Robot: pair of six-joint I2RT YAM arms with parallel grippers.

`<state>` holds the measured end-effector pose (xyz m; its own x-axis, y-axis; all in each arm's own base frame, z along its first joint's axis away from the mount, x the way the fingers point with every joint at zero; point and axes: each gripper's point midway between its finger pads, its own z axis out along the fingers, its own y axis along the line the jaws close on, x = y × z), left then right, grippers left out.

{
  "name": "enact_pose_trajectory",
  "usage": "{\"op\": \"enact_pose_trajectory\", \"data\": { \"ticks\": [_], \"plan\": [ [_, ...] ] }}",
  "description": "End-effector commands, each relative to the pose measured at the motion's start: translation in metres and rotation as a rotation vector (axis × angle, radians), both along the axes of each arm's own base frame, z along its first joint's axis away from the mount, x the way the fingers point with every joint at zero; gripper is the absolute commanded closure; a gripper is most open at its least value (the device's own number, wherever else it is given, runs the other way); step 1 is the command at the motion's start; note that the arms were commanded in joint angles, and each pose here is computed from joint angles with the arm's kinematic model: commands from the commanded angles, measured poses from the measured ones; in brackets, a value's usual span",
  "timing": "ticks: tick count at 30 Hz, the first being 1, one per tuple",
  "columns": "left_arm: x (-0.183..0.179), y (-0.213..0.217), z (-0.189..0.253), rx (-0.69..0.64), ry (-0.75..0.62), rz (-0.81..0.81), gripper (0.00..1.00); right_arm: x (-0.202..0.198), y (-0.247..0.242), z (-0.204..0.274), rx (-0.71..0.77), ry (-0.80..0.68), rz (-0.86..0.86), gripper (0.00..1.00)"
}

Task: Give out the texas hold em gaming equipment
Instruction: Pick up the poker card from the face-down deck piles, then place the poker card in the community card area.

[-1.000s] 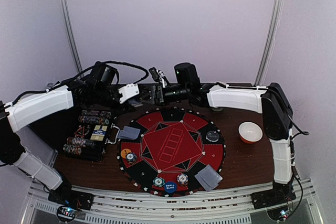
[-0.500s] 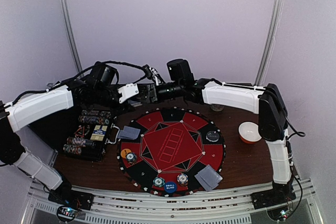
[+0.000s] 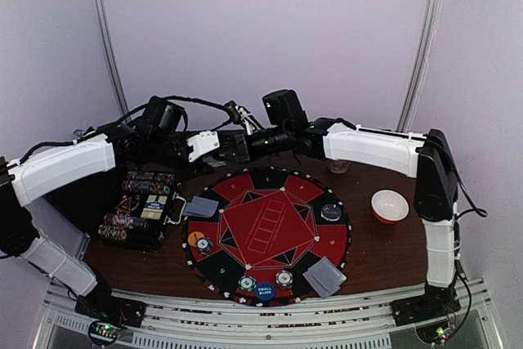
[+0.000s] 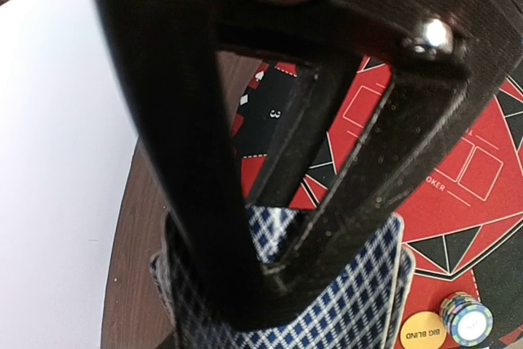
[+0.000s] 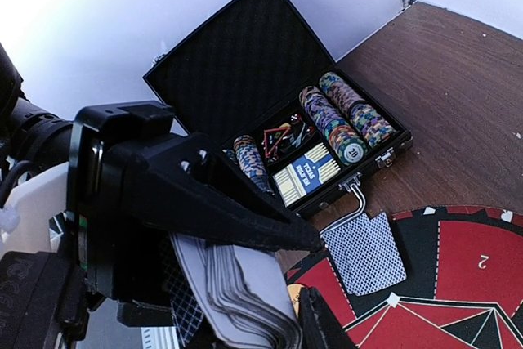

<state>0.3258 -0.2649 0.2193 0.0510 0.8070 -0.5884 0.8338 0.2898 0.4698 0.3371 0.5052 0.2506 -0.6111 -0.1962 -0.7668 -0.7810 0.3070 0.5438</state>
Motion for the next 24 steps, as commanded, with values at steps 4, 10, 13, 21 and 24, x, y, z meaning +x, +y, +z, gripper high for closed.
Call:
{"op": "enact_pose_trajectory", "data": {
  "ticks": [4,10,13,21,24],
  "plan": [
    [0.006,0.009,0.002,0.012,-0.024,0.04,0.61,0.007,-0.021,0.014,-0.048,-0.041,-0.068,0.69],
    [0.006,0.009,0.003,0.008,-0.024,0.038,0.6,0.007,-0.022,0.018,-0.046,-0.051,-0.072,0.67],
    [0.006,0.009,0.002,0.009,-0.023,0.041,0.61,0.006,-0.022,0.02,-0.041,-0.051,-0.067,0.71],
    [0.006,0.007,0.001,0.006,-0.017,0.038,0.61,0.001,-0.01,0.023,0.005,-0.025,-0.026,0.79],
    [0.006,0.007,0.001,0.004,-0.016,0.036,0.61,0.001,-0.008,0.021,0.004,-0.017,-0.018,0.79]
  ]
}}
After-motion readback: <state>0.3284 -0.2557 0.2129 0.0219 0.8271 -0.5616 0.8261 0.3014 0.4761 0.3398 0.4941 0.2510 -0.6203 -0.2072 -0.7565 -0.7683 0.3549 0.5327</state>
